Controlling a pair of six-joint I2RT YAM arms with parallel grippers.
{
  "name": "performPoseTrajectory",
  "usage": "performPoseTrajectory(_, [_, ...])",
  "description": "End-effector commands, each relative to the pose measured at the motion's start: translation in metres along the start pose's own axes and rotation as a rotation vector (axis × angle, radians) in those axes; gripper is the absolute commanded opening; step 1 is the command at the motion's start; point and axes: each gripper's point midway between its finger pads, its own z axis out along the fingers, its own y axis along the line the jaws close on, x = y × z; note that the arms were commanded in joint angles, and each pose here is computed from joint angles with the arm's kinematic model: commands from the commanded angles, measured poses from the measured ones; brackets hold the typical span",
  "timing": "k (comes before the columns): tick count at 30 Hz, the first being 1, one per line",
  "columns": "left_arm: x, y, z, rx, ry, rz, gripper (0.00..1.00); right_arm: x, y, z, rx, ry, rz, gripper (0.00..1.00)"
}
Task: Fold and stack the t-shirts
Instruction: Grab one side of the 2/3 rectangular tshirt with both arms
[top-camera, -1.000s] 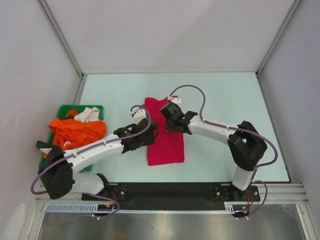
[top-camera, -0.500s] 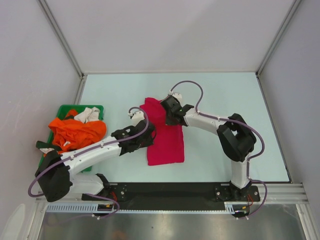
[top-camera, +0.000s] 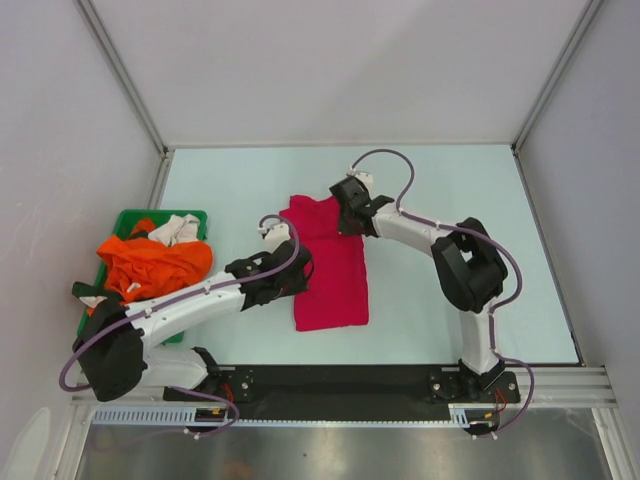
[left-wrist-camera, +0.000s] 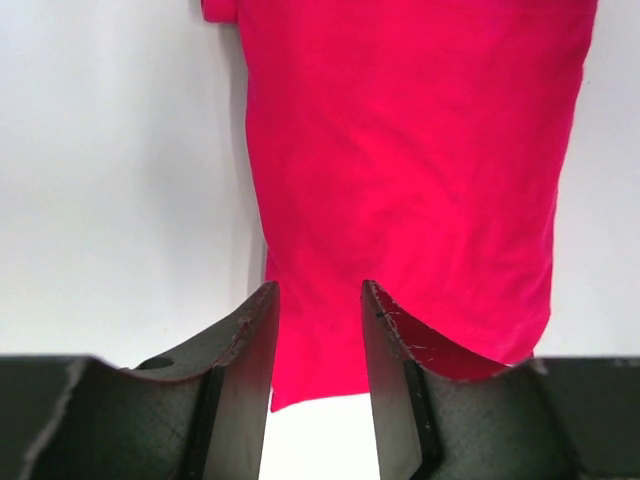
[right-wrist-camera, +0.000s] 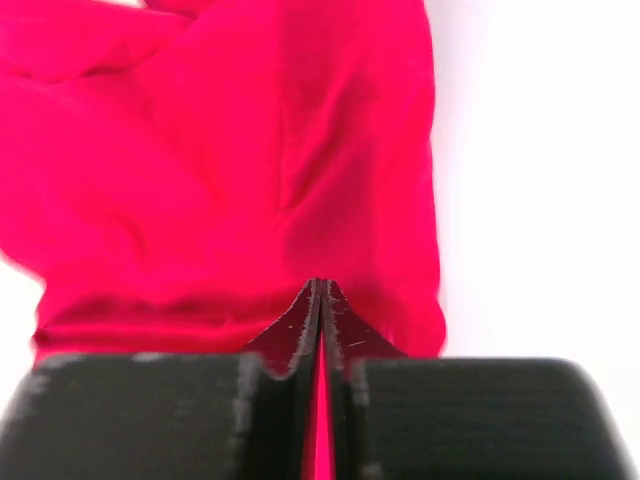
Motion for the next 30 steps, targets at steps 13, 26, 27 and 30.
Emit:
performPoseTrajectory(13, [0.052,-0.017,0.007,0.123,0.071,-0.139,0.55,0.096,-0.063,-0.138,-0.026,0.009,0.056,0.39])
performPoseTrajectory(26, [0.074,-0.026,0.003,0.127,0.074,-0.133,0.53,0.155,-0.063,-0.142,-0.057,0.09,0.022,0.27])
performPoseTrajectory(27, [0.075,-0.025,0.003,0.122,0.072,-0.13,0.53,0.156,-0.062,-0.145,-0.061,0.091,0.014,0.28])
performPoseTrajectory(30, [0.076,-0.026,0.002,0.12,0.073,-0.133,0.54,0.158,-0.061,-0.153,-0.073,0.095,0.017,0.32])
